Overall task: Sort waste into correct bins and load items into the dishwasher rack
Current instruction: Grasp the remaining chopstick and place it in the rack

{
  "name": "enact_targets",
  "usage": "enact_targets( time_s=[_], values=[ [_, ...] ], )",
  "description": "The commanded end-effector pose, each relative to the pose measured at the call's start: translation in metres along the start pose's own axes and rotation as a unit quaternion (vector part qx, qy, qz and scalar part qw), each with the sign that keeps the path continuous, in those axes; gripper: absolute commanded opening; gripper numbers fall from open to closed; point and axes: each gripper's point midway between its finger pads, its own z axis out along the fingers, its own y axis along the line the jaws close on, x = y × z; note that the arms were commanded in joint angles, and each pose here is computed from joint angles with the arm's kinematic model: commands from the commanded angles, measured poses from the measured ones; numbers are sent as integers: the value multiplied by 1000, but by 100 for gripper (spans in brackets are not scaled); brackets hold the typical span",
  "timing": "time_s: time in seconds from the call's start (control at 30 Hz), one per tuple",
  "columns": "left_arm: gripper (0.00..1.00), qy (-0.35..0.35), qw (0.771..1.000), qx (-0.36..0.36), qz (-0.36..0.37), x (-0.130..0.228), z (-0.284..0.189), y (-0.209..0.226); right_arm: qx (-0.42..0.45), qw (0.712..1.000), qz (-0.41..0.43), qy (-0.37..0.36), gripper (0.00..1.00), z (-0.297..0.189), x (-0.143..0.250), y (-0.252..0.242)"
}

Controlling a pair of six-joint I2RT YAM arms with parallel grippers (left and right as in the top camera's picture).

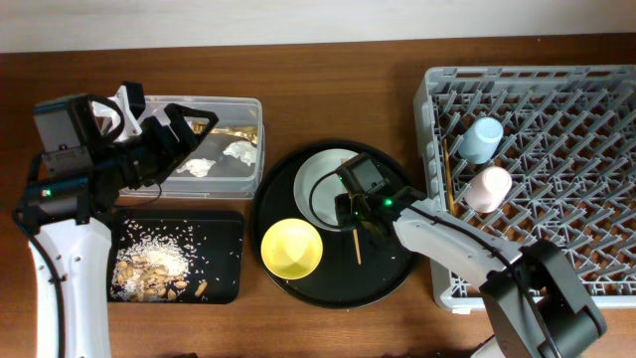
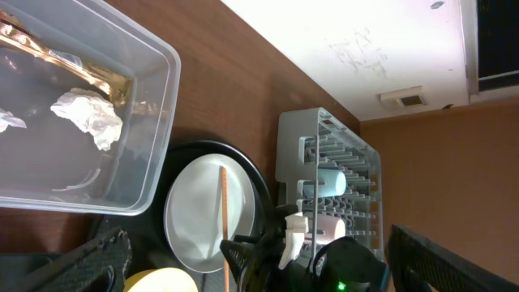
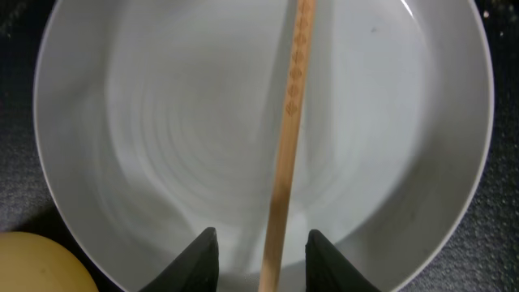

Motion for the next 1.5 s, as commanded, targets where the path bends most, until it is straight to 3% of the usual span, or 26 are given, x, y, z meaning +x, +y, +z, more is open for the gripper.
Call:
enact_targets(
  time_s=[0.0, 0.4, 0.73, 0.9, 1.1, 1.33, 1.47],
  values=[
    [99, -2, 1000, 4, -2, -2, -2, -2, 13, 1000, 5, -4, 34, 2, 0, -6],
    [99, -2, 1000, 3, -2, -2, -2, -2, 12, 1000, 6, -16, 34, 4, -6, -5],
    [99, -2, 1000, 3, -2, -2, -2, -2, 31, 999, 5, -4, 34, 32, 2, -12],
    [99, -2, 1000, 3, -2, -2, -2, -2, 31, 999, 5, -4, 27, 32, 2, -12],
    [99, -2, 1000, 4, -2, -2, -2, -2, 21, 1000, 6, -19, 4, 27, -11, -5],
    [99, -2, 1000, 4, -2, -2, -2, -2, -4, 996, -8, -85, 4, -42, -64, 14],
    [99, -2, 1000, 3, -2, -2, -2, -2, 30, 991, -82, -103, 4, -108, -74, -3]
  ],
)
